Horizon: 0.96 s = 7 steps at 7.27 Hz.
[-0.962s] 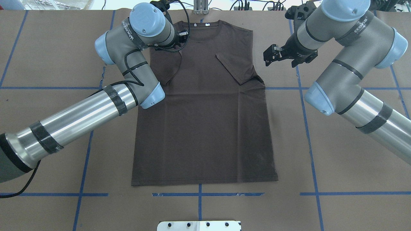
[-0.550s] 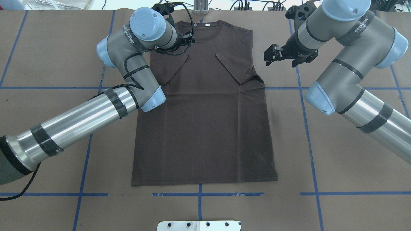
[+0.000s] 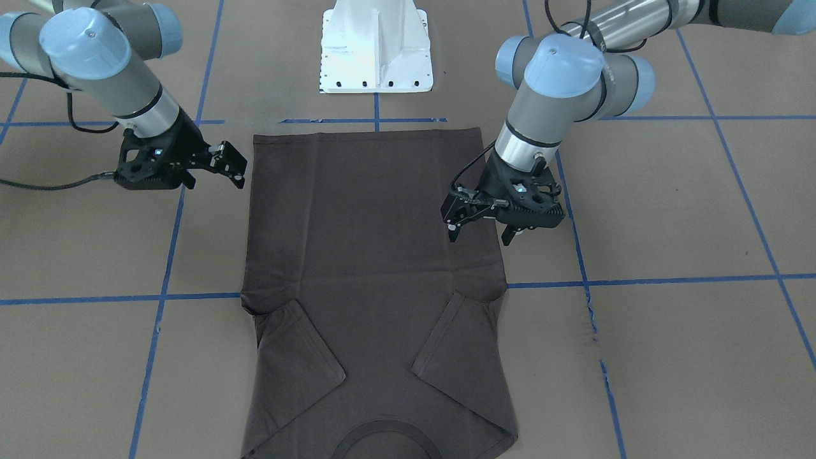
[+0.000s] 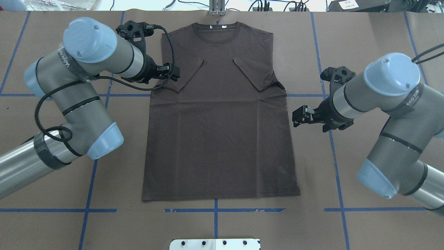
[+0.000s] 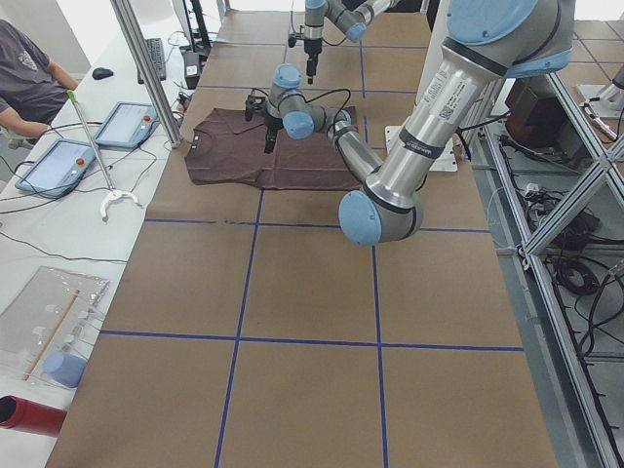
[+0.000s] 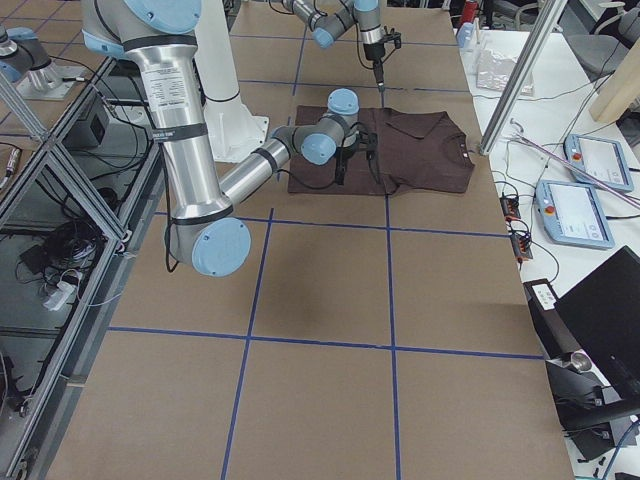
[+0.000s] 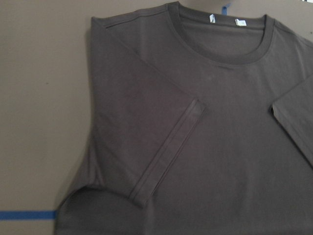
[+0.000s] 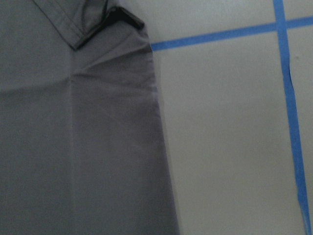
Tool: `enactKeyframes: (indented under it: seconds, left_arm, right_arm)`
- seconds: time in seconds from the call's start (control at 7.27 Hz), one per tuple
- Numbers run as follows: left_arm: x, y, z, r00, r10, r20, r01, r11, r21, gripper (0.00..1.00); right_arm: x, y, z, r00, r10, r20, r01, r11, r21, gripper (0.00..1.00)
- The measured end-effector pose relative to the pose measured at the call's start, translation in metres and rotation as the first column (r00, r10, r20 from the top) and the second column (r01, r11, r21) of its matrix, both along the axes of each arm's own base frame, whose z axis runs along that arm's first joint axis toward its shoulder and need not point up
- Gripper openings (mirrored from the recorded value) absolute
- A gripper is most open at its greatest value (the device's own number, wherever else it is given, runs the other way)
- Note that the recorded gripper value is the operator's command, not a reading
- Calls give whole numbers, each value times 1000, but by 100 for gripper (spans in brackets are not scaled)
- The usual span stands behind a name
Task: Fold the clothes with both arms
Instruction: 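Lower the right gripper to the hem corner nearest it while the left gripper moves down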
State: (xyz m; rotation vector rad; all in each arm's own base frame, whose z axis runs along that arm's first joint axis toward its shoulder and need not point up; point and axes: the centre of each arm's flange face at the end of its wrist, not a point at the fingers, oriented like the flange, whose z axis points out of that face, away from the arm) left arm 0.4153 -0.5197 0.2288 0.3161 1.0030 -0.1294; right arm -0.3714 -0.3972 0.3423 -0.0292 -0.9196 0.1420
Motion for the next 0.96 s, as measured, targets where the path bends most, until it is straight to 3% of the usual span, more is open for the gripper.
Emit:
enactKeyframes:
  seconds: [0.41, 0.69, 0.96]
  left_arm:
    - [-14, 15, -3, 1000, 2, -10, -2, 1000, 19, 100]
    - [-15, 17, -5, 1000, 1, -13, -1, 1000, 24, 100]
    - [-15, 17, -4, 1000, 0, -11, 0, 1000, 23, 100]
  right_arm:
    - [-57, 108, 15, 997, -51, -60, 49, 998, -45, 100]
    - [-82, 135, 29, 993, -60, -103, 58, 998, -24, 100]
    - [-94, 141, 38, 989, -75, -124, 73, 997, -19, 98]
